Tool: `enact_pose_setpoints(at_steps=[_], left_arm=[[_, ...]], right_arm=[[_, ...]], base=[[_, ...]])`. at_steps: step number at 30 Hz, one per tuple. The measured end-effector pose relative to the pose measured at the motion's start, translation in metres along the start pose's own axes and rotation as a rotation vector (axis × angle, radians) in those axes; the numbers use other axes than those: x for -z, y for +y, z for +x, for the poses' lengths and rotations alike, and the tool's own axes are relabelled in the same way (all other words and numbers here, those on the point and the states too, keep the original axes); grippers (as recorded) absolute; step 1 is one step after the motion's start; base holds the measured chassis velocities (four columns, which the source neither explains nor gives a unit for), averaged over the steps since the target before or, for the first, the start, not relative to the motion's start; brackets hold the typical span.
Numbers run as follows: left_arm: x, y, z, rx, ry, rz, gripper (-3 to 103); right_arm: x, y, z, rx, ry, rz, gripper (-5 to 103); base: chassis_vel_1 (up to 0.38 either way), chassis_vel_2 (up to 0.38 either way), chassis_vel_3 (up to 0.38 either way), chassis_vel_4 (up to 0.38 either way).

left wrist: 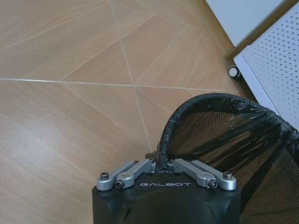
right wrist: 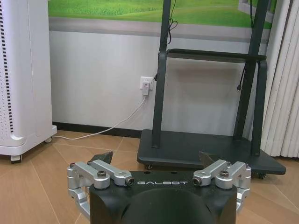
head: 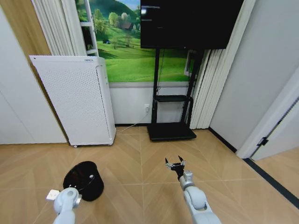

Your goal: Pick up the trash bin and place the garbage on the floor into it.

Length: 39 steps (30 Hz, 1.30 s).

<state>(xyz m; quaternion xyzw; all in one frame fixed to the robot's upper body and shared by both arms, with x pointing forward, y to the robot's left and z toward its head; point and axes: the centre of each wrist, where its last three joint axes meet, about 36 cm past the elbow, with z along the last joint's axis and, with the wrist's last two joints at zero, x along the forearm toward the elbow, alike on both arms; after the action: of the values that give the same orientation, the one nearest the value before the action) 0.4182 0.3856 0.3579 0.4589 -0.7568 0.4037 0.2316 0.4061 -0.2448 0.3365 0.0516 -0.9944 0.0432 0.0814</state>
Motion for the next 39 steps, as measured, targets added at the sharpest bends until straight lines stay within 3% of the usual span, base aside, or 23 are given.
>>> enact_pose_setpoints(at_steps=[16,19,22,23,28,29,31,32,33,34,35,36,37,38,39], left_arm=[[-0.014,-0.017,-0.01,-0.001,0.037,-0.025,1],[-0.014,-0.017,-0.009,-0.006,0.041,-0.022,11],[-0.015,-0.017,-0.007,-0.019,0.036,-0.027,26],[-0.015,-0.017,-0.007,-0.019,0.036,-0.027,26],[-0.013,-0.016,-0.004,-0.042,-0.004,-0.049,48],[-0.013,-0.016,-0.004,-0.042,-0.004,-0.049,48],[-0.011,-0.014,0.001,-0.099,-0.055,-0.086,59],[-0.008,-0.011,0.007,-0.174,-0.098,-0.125,64],[-0.008,-0.011,0.007,-0.174,-0.098,-0.125,64],[-0.007,-0.007,0.014,-0.271,-0.15,-0.186,64],[-0.006,-0.003,0.022,-0.37,-0.201,-0.261,76],[-0.006,-0.003,0.022,-0.37,-0.201,-0.261,76],[-0.006,0.0,0.029,-0.434,-0.228,-0.313,76],[-0.008,0.003,0.039,-0.511,-0.263,-0.381,86],[-0.009,0.006,0.045,-0.573,-0.288,-0.435,86]], right_arm=[[-0.003,-0.003,-0.003,0.015,-0.008,0.003,100],[-0.003,-0.004,-0.003,0.016,-0.009,0.003,100],[-0.005,-0.006,-0.004,0.041,-0.014,0.004,100],[-0.005,-0.006,-0.004,0.041,-0.014,0.004,100],[-0.006,-0.005,-0.003,0.048,-0.02,0.001,100],[-0.006,-0.005,-0.003,0.048,-0.02,0.001,100],[-0.007,-0.006,-0.003,0.045,-0.019,-0.001,100],[-0.006,-0.006,-0.002,0.041,-0.02,-0.002,100],[-0.006,-0.006,-0.002,0.041,-0.02,-0.002,100],[-0.005,-0.007,-0.002,0.038,-0.024,-0.007,100],[-0.004,-0.008,-0.001,0.04,-0.026,-0.016,100],[-0.004,-0.008,-0.001,0.04,-0.026,-0.016,100],[-0.003,-0.008,-0.001,0.044,-0.024,-0.021,100],[-0.003,-0.008,-0.001,0.047,-0.023,-0.028,100],[-0.002,-0.008,0.0,0.046,-0.024,-0.032,100]], base=[[0.0,0.0,0.0,0.0],[0.0,0.0,0.0,0.0],[0.0,0.0,0.0,0.0],[0.0,0.0,0.0,0.0],[0.0,0.0,0.0,0.0],[0.0,0.0,0.0,0.0],[0.0,0.0,0.0,0.0],[0.0,0.0,0.0,0.0],[0.0,0.0,0.0,0.0],[0.0,0.0,0.0,0.0],[0.0,0.0,0.0,0.0],[0.0,0.0,0.0,0.0],[0.0,0.0,0.0,0.0],[0.0,0.0,0.0,0.0],[0.0,0.0,0.0,0.0]])
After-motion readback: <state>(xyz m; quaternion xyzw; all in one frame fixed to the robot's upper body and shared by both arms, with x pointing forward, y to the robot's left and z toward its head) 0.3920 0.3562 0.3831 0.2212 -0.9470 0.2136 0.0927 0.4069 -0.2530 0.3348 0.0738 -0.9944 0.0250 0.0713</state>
